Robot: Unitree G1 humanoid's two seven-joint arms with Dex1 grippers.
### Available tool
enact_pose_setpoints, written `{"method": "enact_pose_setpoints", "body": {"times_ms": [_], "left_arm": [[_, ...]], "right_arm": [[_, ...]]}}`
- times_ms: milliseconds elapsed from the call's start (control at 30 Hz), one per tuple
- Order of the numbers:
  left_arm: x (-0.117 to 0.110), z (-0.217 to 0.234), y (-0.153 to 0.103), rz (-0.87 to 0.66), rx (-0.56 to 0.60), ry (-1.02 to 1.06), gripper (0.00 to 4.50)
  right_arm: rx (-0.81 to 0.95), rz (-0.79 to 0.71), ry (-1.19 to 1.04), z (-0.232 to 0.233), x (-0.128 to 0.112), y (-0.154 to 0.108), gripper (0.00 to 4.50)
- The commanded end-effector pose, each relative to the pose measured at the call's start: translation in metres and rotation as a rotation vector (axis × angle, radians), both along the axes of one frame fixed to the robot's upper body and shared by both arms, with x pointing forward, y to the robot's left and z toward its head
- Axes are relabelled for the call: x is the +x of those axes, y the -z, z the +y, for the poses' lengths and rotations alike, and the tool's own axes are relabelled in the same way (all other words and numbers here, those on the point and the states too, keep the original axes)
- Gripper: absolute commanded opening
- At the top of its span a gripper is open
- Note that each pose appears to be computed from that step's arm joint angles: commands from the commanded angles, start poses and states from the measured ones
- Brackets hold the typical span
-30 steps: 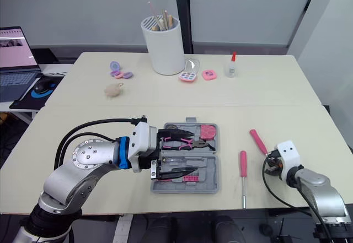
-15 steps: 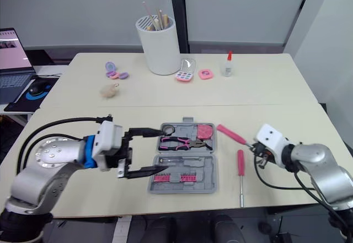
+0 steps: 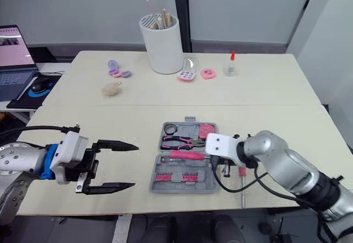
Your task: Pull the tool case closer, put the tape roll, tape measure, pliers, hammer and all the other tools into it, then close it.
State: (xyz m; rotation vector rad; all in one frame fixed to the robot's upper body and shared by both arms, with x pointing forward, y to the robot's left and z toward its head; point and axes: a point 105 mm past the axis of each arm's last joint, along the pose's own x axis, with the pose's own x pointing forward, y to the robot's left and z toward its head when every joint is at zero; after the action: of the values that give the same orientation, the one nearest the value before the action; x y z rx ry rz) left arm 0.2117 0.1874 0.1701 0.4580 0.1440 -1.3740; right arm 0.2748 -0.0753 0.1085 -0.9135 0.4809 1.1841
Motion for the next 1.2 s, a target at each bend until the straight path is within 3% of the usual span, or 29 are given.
{"method": "enact_pose_setpoints", "body": {"times_ms": [33,600,1200], "left_arm": [[-0.005,0.012,-0.006,-0.026,0.052,0.007,4.5],[-0.016,0.023,-0.005,0.023,0.133,0.028,4.5],[-0.011,0.027,-0.003,0.029,0.126,-0.008,4.5]], "right_arm": [[-0.015,-0.024,-0.04,0.01,-0.002,-0.004,0.2],[-0.075,-0.02,-0.115,0.042,-0.005,0.011,0.2],[-0.087,-0.02,-0.12,0.05,0.005,0.03,0.2]]}}
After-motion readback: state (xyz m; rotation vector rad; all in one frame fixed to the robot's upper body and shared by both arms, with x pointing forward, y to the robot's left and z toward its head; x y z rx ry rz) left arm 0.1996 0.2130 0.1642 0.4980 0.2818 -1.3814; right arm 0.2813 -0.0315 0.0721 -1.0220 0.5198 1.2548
